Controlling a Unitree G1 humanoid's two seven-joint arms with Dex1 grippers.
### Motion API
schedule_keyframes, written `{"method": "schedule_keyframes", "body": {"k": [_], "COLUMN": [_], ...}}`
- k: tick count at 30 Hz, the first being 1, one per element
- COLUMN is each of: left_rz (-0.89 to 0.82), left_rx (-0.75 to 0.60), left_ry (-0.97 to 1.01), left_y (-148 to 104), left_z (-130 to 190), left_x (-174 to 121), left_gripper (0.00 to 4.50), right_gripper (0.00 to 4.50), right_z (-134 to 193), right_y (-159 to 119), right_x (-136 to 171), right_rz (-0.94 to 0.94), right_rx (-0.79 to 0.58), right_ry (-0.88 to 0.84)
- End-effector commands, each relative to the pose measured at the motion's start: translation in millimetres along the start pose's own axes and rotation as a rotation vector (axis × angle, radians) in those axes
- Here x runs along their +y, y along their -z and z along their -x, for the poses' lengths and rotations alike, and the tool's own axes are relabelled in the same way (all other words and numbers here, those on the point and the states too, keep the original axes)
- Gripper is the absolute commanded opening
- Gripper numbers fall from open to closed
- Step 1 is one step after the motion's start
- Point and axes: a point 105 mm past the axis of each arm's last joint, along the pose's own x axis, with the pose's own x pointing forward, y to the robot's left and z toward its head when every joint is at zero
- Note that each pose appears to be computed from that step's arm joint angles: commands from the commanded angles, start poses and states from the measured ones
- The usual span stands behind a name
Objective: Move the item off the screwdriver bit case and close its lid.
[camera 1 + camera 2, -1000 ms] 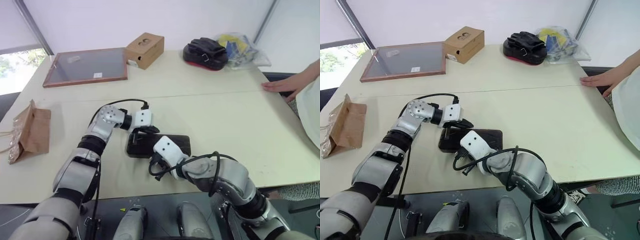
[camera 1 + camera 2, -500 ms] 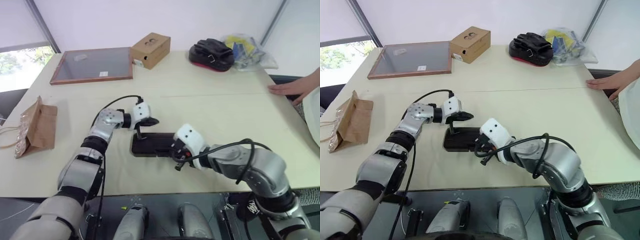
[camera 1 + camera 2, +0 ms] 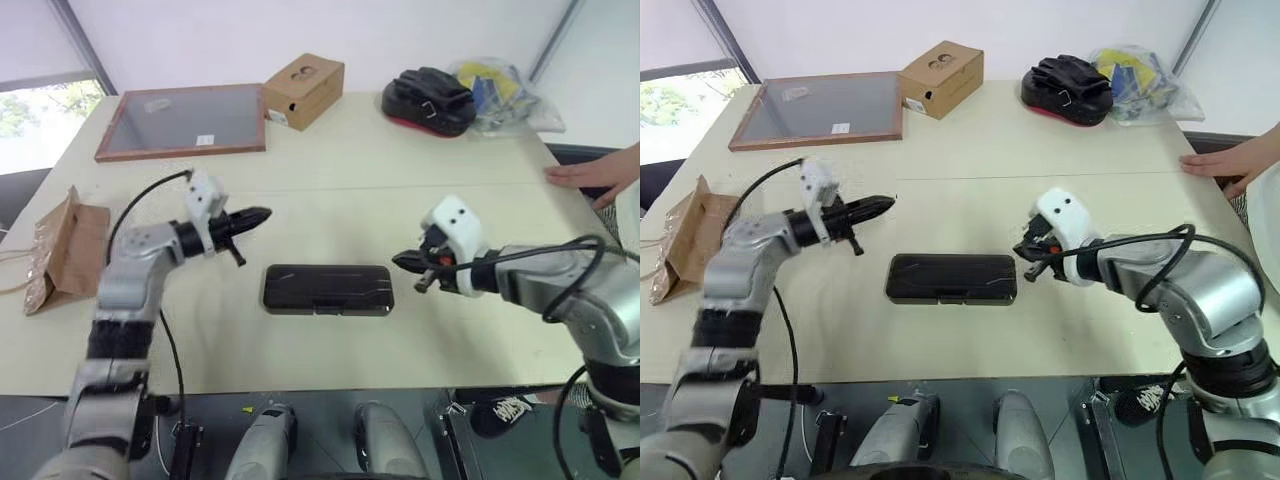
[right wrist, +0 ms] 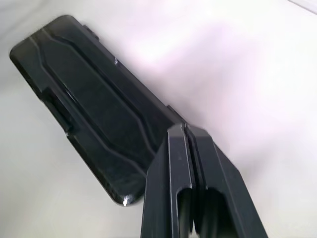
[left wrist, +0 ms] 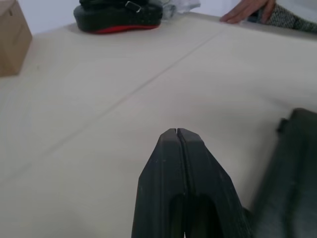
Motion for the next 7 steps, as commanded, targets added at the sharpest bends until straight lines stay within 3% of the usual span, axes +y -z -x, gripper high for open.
{"method": "schedule_keyframes", "body": {"k": [1,7], "left_rz": [0.024,0.137], "left_rx": [-0.022,-0.005], "left_ry": [0.019,-0.004], "left_y": [-17.9,-12.5], "left_z": [23.3,42.7], "left_x": [-32.3,-68.6], "left_gripper": [0.00,0.00], "right_gripper": [0.02,0.02], "right_z": [8.7,12.5], "right_y": [-10.2,-15.0], "right_x": [-11.0,-19.1], "right_rz": [0.070,0.113], "right_rx": [-0.045,-0.063], "right_ry": [0.018,0.006]}}
